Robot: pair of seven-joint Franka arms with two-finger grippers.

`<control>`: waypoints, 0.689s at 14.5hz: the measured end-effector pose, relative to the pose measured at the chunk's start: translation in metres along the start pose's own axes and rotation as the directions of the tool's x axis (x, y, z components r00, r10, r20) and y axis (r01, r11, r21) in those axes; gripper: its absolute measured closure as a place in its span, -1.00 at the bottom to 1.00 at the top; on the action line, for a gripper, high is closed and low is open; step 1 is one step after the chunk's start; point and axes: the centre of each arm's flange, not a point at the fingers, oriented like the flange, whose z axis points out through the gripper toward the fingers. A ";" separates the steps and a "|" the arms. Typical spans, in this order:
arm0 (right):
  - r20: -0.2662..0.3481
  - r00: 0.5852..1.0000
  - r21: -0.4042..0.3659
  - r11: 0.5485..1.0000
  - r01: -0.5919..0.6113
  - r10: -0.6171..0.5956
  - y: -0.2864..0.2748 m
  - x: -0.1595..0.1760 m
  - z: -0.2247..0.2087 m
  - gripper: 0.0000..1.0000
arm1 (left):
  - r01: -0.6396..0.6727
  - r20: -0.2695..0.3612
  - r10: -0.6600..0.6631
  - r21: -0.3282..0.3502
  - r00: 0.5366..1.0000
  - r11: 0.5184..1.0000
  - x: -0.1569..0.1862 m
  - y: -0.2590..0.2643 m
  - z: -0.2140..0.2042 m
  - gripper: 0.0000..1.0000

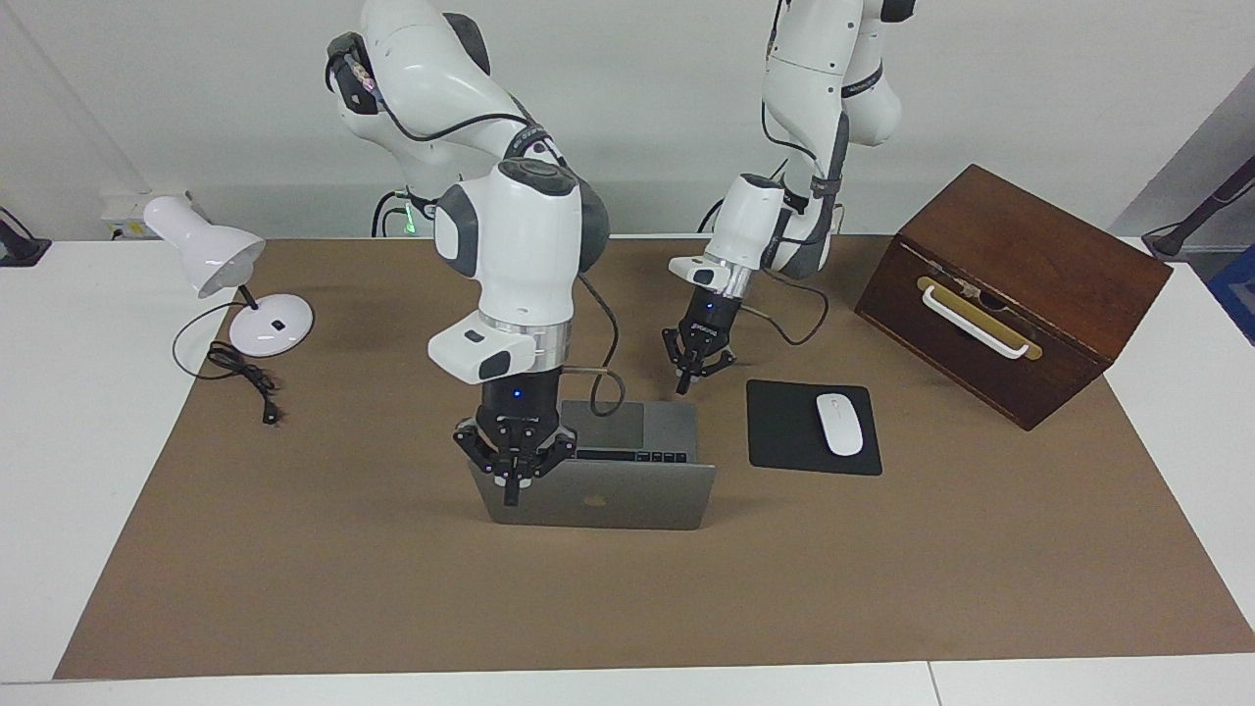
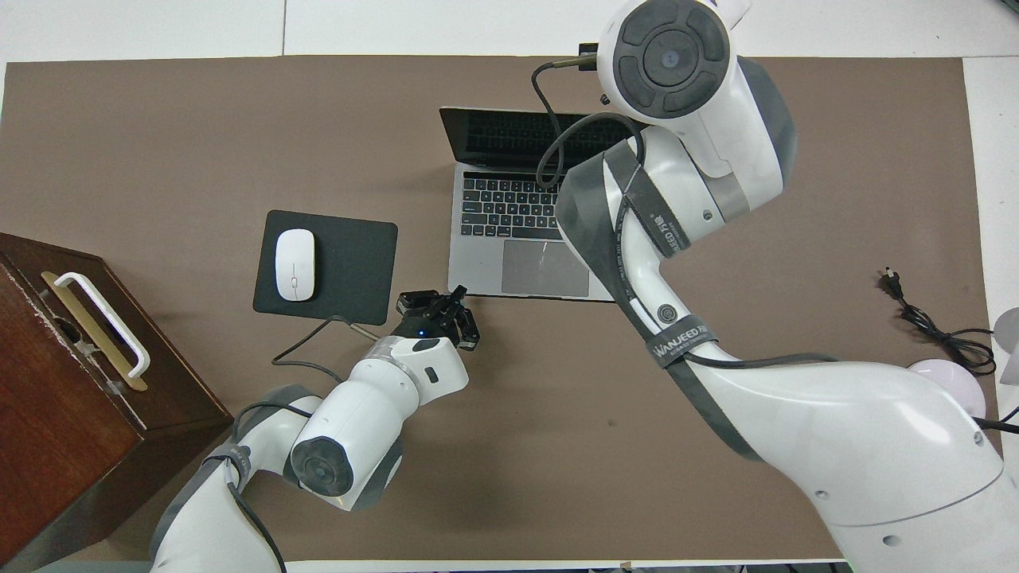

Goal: Close laptop with both arms
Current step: 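Hold the laptop base with the left gripper while the right gripper presses the lid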

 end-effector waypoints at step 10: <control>0.003 0.999 -0.018 0.999 -0.032 0.032 -0.019 -0.011 0.013 0.98 | -0.007 0.004 0.007 0.005 1.000 1.000 0.001 0.000 0.017 0.98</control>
